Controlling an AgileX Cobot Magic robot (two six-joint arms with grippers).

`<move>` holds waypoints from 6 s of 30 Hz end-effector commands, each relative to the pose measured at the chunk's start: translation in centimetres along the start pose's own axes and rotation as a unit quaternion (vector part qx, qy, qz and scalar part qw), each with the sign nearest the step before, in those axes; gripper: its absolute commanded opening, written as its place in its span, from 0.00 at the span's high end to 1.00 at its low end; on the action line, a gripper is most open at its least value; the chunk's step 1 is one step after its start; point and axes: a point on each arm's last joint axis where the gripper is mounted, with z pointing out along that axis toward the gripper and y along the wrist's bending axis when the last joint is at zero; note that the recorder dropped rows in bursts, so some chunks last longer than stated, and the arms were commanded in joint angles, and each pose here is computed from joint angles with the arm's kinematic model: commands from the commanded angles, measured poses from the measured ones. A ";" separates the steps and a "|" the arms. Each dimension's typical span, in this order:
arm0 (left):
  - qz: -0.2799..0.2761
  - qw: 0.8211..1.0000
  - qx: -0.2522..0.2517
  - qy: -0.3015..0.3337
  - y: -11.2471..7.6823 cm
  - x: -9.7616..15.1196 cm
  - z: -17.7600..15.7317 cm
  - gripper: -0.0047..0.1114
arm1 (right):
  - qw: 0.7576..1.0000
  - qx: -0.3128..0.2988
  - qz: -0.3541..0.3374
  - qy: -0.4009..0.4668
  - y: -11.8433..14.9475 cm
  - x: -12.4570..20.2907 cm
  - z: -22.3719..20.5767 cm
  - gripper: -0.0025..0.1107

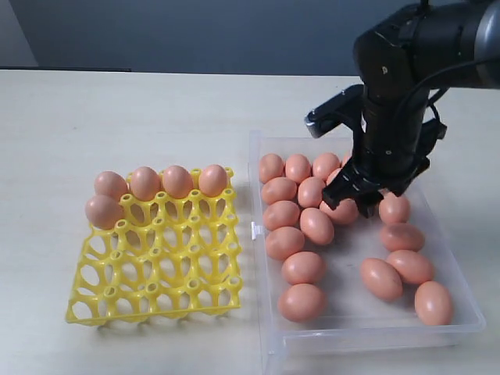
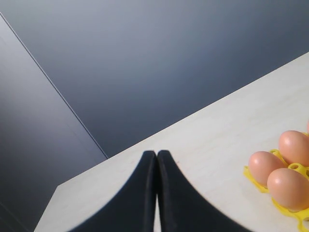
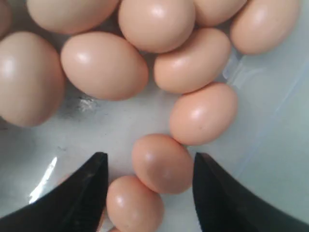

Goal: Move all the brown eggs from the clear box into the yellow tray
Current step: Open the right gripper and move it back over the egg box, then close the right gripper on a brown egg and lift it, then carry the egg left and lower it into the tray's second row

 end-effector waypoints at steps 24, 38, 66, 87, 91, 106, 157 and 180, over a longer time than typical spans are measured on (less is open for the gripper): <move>-0.001 1.000 0.003 -0.007 0.0 -0.1 0.0 0.96 | 0.987 -0.155 -0.023 -0.029 3.3 -2.2 0.2 0.52; -0.001 1.000 0.003 -0.007 0.0 -0.1 0.0 0.96 | 0.986 -0.167 -0.028 -0.008 4.0 -3.5 3.2 0.52; -0.001 1.000 0.003 -0.007 0.0 -0.1 0.0 0.96 | 0.985 -0.163 -0.042 -0.044 3.8 -3.9 2.4 0.98; -0.001 1.000 0.003 -0.007 0.0 -0.1 0.0 0.96 | 0.820 -0.430 -0.081 -0.369 12.1 -8.6 -2.0 0.98; -0.001 1.000 0.003 -0.007 0.0 -0.1 0.0 0.96 | 0.800 -0.448 -0.089 -0.389 13.6 -9.2 -0.3 0.98; -0.001 1.000 0.003 -0.007 0.0 -0.1 0.0 0.96 | 0.800 -0.420 -0.124 -0.409 14.9 -9.9 2.9 0.98; -0.001 1.000 0.003 -0.007 0.0 -0.1 0.0 0.96 | 0.813 -0.364 -0.139 -0.433 14.4 -11.1 3.2 0.60; -0.001 1.000 0.003 -0.007 0.0 -0.1 0.0 0.96 | 0.807 -0.375 -0.143 -0.434 14.5 -11.0 3.0 0.61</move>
